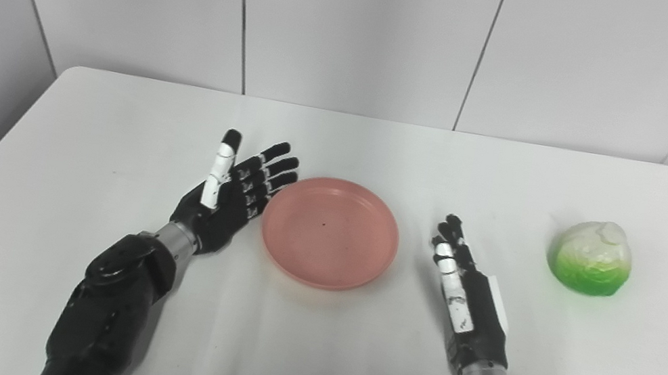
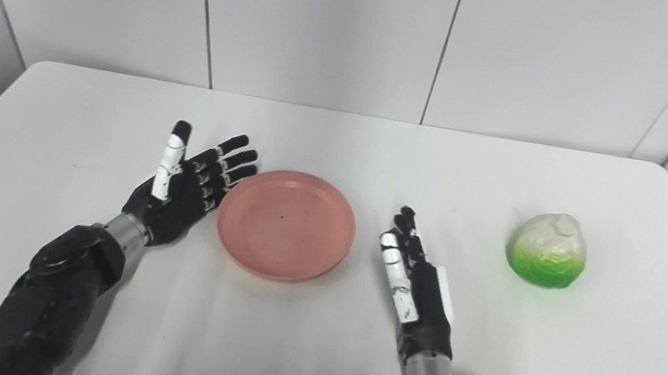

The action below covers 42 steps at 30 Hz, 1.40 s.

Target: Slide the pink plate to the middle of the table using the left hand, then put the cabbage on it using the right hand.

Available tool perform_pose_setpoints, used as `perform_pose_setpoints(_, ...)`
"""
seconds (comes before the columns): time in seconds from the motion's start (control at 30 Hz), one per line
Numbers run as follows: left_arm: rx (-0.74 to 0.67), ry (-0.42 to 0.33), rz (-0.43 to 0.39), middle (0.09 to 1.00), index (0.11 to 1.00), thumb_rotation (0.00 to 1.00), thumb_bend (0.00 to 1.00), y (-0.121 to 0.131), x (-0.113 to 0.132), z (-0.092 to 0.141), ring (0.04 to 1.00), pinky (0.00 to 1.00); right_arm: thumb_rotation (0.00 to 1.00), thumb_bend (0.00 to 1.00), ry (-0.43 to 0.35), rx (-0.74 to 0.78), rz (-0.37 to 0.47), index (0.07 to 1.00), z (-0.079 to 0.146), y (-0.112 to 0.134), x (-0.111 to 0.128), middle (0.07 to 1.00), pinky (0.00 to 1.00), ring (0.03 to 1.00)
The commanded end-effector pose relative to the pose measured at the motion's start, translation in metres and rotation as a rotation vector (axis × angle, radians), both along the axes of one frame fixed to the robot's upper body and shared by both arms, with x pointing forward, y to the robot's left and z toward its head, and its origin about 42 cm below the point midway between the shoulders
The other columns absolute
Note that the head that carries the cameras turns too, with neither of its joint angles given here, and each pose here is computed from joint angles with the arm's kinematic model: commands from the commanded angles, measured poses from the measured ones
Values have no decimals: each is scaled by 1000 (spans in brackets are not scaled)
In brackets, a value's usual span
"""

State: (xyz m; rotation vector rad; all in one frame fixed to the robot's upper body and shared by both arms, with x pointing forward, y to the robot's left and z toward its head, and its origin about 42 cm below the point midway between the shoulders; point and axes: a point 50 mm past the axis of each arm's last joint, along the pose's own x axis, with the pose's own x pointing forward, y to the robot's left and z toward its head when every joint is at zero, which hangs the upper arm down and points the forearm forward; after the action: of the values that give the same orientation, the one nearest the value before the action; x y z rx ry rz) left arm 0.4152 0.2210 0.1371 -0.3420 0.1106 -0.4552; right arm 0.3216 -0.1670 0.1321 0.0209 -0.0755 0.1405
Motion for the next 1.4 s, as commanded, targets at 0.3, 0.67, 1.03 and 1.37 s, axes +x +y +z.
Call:
perform_pose_setpoints(0.3, -17, -6, 21, 943, 932, 1000, 826, -18, -25, 10, 958, 973, 901, 597, -88, -1, 5, 993, 18, 11, 11, 984, 977, 969)
perform_pose_setpoints(0.67, 84, -96, 149, 976, 966, 1000, 754, -43, -70, 2, 992, 999, 888, 606, -90, 6, 1, 982, 19, 4, 9, 969, 968, 960)
perform_pose_setpoints(1.03, 145, -131, 230, 1000, 1000, 1000, 741, -62, -82, -7, 1000, 1000, 875, 615, -85, 13, 3, 975, 16, -5, 7, 963, 973, 957)
perform_pose_setpoints(1.37, 237, -235, 339, 1000, 1000, 1000, 656, -74, -83, -18, 1000, 1000, 846, 628, -92, 22, -18, 957, 15, -12, 11, 953, 958, 943)
